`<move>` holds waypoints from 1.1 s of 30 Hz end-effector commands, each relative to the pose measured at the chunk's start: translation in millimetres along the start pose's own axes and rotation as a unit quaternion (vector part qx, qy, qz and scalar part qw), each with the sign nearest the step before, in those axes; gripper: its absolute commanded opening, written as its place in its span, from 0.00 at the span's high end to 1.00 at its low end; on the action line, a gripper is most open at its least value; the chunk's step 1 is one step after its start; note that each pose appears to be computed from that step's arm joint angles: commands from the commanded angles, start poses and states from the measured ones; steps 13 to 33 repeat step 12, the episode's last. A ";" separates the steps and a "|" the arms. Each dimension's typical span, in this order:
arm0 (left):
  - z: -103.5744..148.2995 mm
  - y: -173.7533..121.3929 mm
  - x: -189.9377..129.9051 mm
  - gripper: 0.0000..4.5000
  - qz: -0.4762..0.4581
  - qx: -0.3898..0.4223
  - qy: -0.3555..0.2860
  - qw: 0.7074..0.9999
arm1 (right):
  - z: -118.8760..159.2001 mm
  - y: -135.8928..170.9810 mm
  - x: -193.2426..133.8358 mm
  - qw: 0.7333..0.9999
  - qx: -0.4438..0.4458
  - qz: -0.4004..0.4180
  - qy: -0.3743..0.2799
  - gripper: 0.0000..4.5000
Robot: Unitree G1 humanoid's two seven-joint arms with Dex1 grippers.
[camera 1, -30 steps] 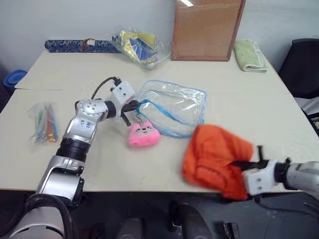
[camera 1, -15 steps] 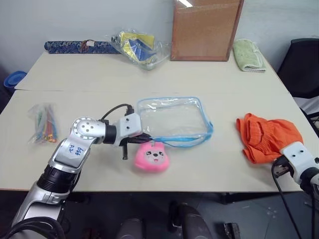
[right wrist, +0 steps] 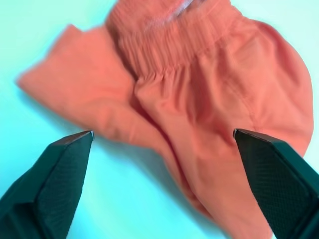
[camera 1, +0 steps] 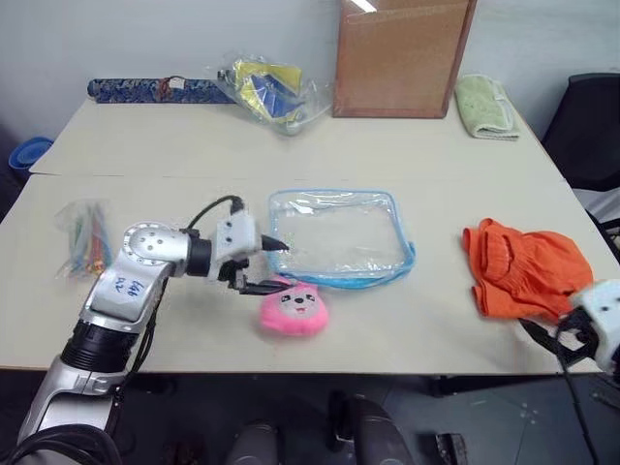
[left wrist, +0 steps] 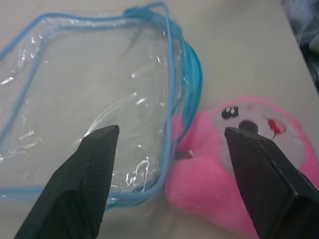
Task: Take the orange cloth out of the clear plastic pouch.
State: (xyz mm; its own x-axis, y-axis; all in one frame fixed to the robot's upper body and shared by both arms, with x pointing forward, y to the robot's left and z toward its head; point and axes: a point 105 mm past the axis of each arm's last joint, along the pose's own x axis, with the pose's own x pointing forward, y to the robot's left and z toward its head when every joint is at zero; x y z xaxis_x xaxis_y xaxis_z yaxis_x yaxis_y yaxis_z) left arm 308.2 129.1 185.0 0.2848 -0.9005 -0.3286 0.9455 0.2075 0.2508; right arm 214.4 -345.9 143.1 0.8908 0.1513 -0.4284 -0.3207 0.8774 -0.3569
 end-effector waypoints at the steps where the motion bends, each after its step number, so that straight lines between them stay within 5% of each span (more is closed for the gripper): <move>1: 16.6 4.3 -37.9 0.22 0.004 -0.045 -0.051 0.998 | 16.9 -14.1 -33.2 0.999 0.047 0.002 -0.016 0.00; 6: -0.6 21.0 -111.8 0.22 0.060 -0.134 -0.028 0.989 | -2.9 -30.1 -85.1 0.986 0.164 0.001 0.011 0.00; 12: -21.7 21.1 -148.4 0.22 0.086 -0.122 0.037 0.988 | -16.5 -35.5 -97.3 0.982 0.185 -0.019 0.028 0.00; 33: -21.7 21.1 -148.4 0.22 0.086 -0.122 0.037 0.988 | -16.5 -35.5 -97.3 0.982 0.185 -0.019 0.028 0.00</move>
